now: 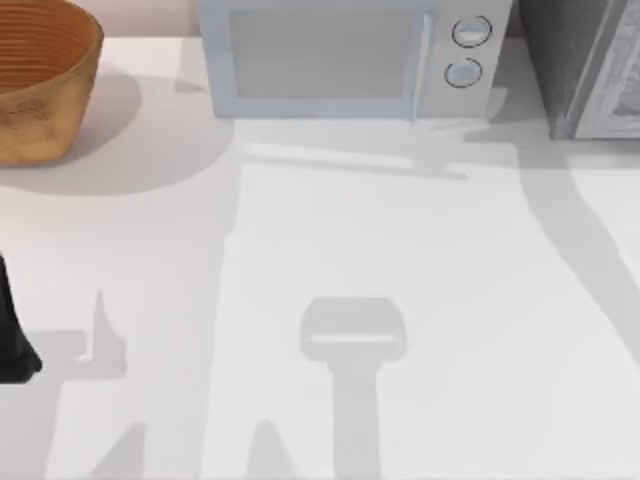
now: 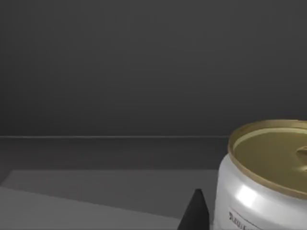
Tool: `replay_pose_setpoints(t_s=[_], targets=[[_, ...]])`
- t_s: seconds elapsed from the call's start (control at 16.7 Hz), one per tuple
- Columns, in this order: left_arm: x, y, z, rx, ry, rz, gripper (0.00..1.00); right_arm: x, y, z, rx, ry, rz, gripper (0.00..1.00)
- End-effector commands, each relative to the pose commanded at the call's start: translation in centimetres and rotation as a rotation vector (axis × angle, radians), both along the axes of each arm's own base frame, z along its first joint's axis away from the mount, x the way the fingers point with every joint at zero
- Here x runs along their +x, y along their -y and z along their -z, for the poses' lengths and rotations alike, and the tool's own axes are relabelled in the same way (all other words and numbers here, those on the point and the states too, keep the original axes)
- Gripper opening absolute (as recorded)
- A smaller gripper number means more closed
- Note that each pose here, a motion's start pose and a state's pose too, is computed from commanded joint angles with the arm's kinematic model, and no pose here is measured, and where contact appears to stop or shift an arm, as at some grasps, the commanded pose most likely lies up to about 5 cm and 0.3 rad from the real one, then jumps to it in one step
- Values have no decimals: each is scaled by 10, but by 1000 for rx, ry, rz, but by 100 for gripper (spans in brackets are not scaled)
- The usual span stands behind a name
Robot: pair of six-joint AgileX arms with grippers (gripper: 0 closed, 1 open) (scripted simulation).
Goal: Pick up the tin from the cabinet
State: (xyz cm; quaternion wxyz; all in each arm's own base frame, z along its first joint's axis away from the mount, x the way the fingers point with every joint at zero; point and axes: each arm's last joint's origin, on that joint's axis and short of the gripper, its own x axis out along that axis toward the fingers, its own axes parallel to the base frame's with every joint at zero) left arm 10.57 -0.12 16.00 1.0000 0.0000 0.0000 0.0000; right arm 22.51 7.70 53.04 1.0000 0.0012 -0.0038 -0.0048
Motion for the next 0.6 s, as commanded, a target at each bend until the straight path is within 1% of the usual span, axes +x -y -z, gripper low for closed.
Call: replay_pose_setpoints(t_s=[0.12,0.24,0.6], targets=[[0,0,0,0,0,0,100,-39,5,-9,0,1,0,0],[0,0,0,0,0,0,100,-60,8,-12,0,2,0,0],[0,0,0,0,0,0,100,-63,10,-11,0,0,2,0]])
